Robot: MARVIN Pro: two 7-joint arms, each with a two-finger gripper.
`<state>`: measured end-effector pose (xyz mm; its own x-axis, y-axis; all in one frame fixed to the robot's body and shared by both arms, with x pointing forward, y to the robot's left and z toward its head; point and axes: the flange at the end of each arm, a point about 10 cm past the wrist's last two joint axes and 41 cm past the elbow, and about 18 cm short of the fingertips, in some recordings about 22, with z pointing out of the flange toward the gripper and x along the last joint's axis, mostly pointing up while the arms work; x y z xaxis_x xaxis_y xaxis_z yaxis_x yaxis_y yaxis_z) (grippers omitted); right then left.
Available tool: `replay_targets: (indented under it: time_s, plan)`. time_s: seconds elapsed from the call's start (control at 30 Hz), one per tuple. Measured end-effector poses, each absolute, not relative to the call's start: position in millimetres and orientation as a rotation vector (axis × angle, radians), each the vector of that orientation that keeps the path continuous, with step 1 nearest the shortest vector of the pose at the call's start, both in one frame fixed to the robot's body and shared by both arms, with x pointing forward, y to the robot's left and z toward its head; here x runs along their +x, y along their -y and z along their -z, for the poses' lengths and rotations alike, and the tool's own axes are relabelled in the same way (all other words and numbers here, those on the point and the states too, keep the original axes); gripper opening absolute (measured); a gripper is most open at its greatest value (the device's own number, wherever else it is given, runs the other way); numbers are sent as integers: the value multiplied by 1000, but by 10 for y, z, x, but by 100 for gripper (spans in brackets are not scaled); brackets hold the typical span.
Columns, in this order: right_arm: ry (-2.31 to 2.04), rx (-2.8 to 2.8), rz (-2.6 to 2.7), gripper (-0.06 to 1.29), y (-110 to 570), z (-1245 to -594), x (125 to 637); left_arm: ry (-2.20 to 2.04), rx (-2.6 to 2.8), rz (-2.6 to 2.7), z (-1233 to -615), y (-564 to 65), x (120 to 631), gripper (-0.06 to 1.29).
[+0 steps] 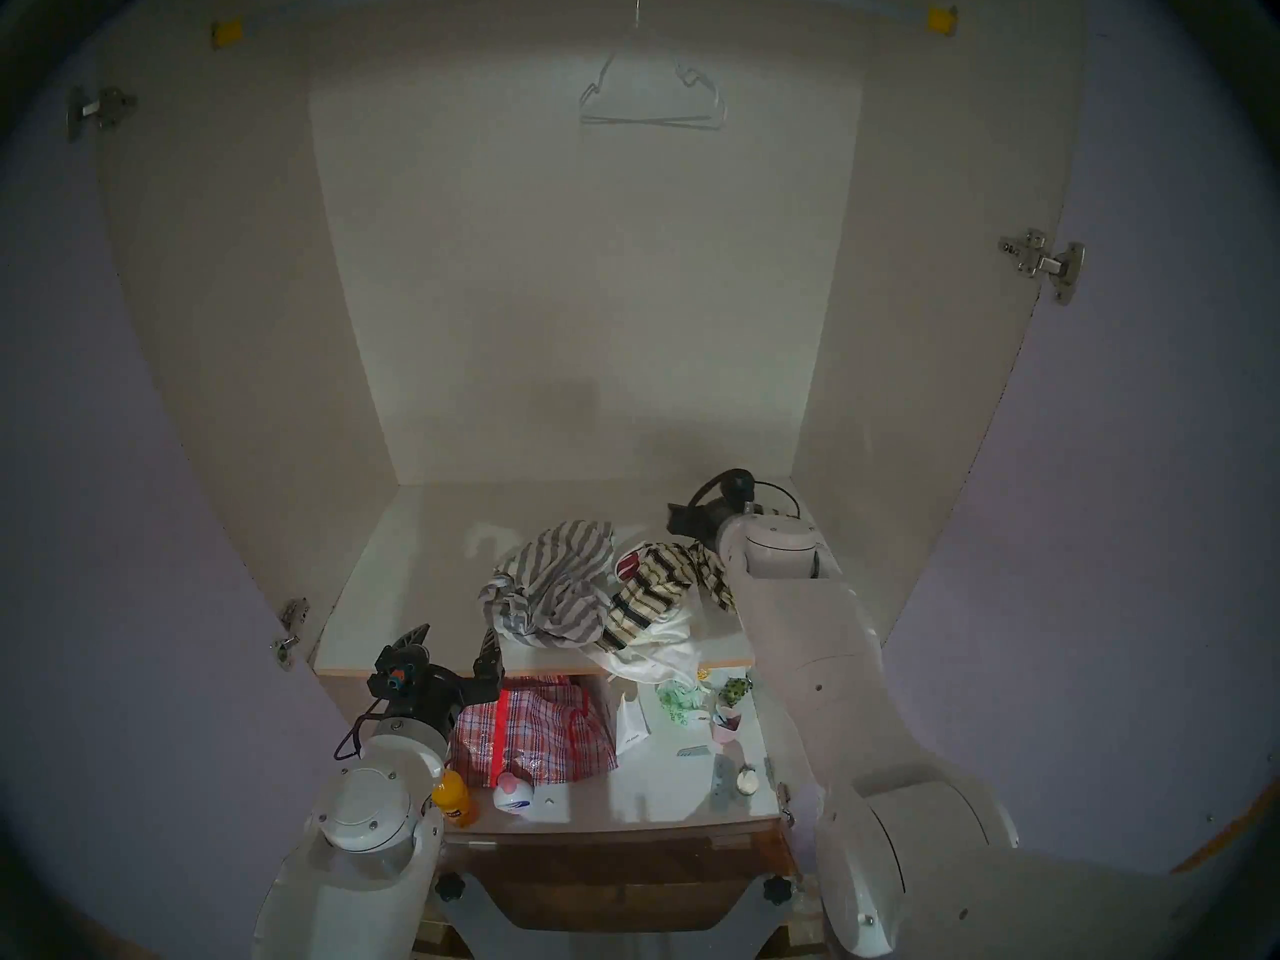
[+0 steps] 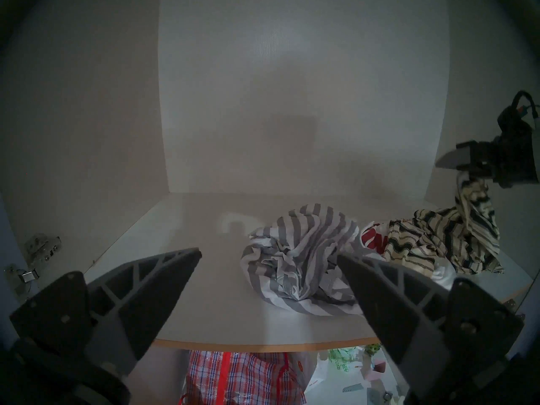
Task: Sort tops into two piles: light colors and dark colors
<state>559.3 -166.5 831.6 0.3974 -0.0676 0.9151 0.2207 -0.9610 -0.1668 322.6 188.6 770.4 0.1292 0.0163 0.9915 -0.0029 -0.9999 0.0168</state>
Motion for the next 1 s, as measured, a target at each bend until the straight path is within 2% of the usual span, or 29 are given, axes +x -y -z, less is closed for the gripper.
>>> replay_targets:
  time_s: [0.13,0.3,0.63,1.0]
  plan:
    - [34,-2547,1356,124,1603,-8010,5620,-13,2350,-2063,-7703,-1884,3224,126]
    - [-154,-2740,1364,124,1795,-7746,5597,-16,2352,-2062,-7696,-1885,3231,126]
    - [-703,-2791,1517,124,2413,-7861,5618,-14,2353,-2062,-7696,-1887,3227,126]
    - [-199,-2579,1361,124,1558,-7908,5673,-14,2353,-2062,-7696,-1887,3226,126]
